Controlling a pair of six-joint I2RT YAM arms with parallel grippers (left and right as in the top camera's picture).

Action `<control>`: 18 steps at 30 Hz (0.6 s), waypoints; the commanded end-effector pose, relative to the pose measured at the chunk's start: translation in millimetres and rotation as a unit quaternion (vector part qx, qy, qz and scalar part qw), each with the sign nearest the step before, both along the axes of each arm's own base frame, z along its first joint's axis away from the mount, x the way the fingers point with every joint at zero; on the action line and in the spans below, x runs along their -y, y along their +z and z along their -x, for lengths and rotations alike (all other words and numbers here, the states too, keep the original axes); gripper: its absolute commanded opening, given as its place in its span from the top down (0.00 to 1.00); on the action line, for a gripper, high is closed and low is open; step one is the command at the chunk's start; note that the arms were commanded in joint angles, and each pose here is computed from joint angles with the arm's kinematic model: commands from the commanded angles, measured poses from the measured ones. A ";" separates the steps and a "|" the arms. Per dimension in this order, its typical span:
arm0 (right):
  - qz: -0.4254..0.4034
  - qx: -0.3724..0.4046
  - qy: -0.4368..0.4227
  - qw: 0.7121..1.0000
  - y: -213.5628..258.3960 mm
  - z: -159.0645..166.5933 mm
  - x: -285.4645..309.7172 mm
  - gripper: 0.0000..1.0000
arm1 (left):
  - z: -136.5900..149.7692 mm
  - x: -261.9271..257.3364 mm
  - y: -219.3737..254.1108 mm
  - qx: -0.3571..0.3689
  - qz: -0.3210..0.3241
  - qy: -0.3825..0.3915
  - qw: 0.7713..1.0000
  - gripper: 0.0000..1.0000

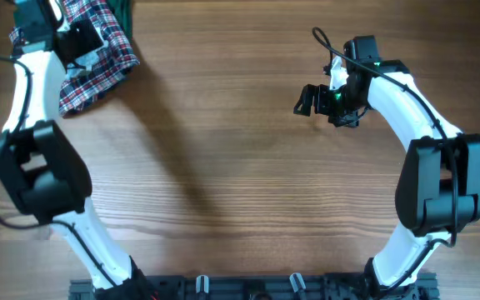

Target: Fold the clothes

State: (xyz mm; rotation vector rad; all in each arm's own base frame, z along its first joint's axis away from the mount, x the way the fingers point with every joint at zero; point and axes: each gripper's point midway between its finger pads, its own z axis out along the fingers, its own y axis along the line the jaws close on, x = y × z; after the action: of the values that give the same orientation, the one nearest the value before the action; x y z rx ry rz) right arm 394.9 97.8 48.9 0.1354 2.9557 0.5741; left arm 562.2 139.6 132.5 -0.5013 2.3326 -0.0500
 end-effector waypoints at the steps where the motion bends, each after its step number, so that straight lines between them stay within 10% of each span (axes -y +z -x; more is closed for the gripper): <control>1: 0.013 0.035 -0.014 0.999 22.2 -9.8 3.0 0.00 | 18.4 -0.2 114.7 0.097 -0.028 0.006 0.995 0.11; 8: 0.052 0.122 -0.031 0.991 100.2 -6.7 20.5 0.00 | 80.3 49.1 220.4 0.163 -0.001 -0.056 0.985 0.00; 18: 0.089 0.094 -0.075 0.989 146.4 59.6 42.4 0.00 | 136.1 74.0 223.4 0.111 0.075 -0.043 0.990 0.00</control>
State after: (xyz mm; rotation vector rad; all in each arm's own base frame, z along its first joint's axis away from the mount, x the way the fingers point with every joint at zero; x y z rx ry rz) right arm 341.7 60.4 172.6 0.2355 2.8236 0.3184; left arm 431.2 73.2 349.7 -0.4095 2.1543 -0.2491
